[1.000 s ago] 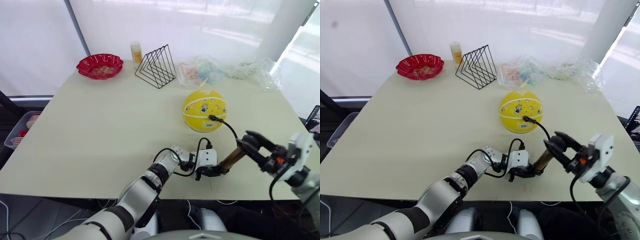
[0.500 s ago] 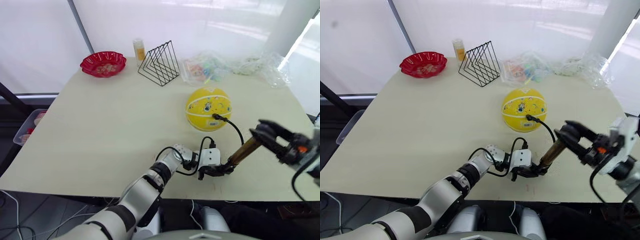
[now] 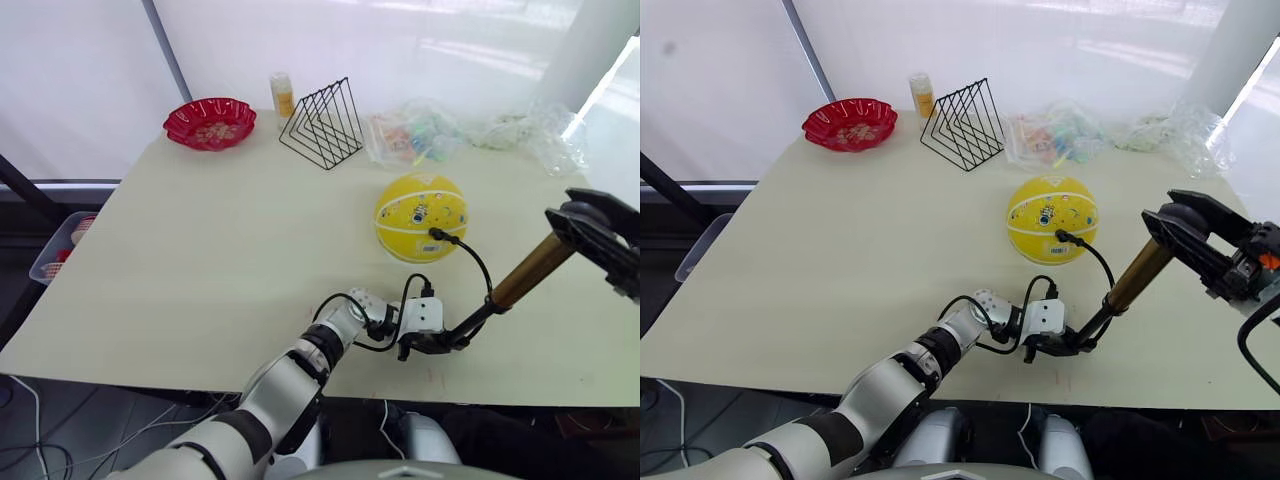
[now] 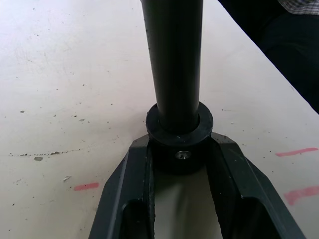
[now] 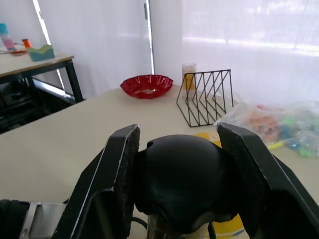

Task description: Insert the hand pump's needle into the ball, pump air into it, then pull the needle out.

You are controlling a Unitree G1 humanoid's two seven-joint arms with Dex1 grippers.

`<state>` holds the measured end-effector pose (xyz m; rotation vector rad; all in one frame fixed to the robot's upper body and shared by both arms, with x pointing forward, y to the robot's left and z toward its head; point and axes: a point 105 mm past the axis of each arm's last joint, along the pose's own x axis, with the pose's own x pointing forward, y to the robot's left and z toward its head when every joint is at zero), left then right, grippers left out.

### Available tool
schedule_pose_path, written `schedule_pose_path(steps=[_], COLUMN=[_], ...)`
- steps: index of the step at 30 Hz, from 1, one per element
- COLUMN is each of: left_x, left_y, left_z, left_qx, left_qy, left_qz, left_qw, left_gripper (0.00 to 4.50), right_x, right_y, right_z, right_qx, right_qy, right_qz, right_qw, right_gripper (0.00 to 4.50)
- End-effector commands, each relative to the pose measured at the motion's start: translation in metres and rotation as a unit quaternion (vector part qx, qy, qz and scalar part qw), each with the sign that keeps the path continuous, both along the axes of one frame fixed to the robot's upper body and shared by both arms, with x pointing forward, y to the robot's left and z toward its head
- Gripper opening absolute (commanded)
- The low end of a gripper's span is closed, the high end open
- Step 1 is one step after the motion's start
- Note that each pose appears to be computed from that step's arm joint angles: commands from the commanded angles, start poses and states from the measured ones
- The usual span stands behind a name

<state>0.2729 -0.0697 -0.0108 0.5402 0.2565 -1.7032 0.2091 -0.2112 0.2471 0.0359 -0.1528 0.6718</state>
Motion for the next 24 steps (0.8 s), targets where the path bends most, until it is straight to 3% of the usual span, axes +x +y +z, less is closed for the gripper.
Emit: schedule_pose_path(steps=[1, 5, 12, 18, 24], left_x=[-0.029, -0.028, -0.028, -0.029, -0.028], left_y=[0.050, 0.052, 0.052, 0.052, 0.052], left_z=[-0.064, -0.064, -0.064, -0.064, -0.063], left_qx=[0.140, 0.141, 0.140, 0.141, 0.144], left_qy=[0.080, 0.079, 0.080, 0.081, 0.078], left_qz=[-0.004, -0.001, 0.000, -0.003, -0.008], left_qw=[0.987, 0.987, 0.987, 0.987, 0.986], left_gripper=[1.02, 1.02, 1.02, 1.02, 1.02], right_x=[0.007, 0.007, 0.005, 0.011, 0.000], right_y=[-0.006, 0.008, 0.023, 0.022, 0.003], right_z=[-0.049, -0.102, -0.155, -0.116, -0.006], right_qx=[-0.015, 0.007, -0.034, -0.032, -0.016], right_qy=[0.064, 0.123, 0.174, 0.104, -0.044], right_qz=[-0.029, -0.014, -0.010, -0.005, -0.017], right_qw=[0.997, 0.992, 0.984, 0.994, 0.999], right_gripper=[1.99, 1.99, 1.99, 1.99, 1.99])
